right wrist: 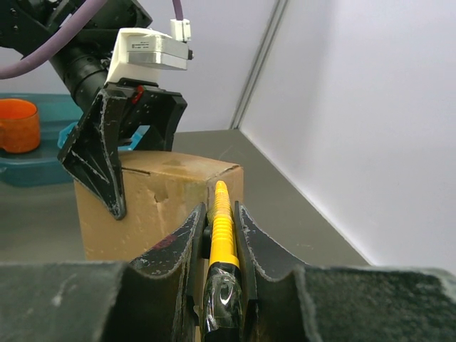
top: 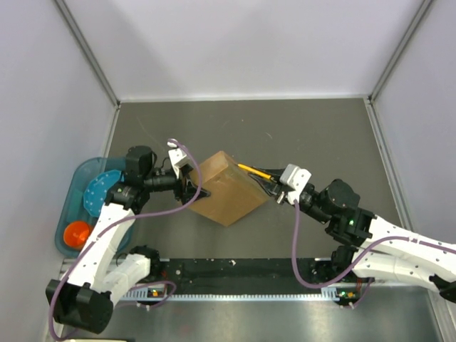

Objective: Unpack the express box
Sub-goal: Cut the express box at the center of the board.

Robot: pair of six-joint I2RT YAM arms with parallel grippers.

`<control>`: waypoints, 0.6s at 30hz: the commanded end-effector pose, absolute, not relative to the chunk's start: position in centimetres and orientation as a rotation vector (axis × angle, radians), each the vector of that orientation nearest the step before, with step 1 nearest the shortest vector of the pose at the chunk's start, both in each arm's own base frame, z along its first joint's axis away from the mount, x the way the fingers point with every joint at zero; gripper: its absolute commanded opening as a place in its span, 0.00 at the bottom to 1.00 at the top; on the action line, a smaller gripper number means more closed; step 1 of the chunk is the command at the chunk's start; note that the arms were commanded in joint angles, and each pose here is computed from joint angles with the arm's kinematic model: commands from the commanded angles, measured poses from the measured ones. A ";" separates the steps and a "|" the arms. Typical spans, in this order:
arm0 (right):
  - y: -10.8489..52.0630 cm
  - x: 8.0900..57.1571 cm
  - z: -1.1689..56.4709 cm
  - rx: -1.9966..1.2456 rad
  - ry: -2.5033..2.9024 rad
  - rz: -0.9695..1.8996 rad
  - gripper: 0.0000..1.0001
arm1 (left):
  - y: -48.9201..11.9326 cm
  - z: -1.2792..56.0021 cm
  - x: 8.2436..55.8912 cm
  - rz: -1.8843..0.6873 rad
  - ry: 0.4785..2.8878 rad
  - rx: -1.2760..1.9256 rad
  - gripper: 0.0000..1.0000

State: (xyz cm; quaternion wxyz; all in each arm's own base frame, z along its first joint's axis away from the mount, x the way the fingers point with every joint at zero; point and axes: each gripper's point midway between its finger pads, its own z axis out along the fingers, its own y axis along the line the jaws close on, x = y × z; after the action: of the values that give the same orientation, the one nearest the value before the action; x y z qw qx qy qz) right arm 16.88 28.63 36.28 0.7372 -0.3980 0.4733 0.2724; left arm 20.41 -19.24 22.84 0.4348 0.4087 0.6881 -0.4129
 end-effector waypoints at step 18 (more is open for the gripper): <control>29.6 16.7 36.0 -0.850 1.045 0.650 0.00 | -18.6 18.7 19.6 -1.039 1.872 1.002 0.00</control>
State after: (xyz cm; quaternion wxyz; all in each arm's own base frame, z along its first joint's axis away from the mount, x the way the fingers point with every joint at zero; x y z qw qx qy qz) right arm 17.11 29.53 34.65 0.7227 -0.3980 0.4891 0.2830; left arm 20.44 -19.21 22.85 0.4343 0.4058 0.6896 -0.4137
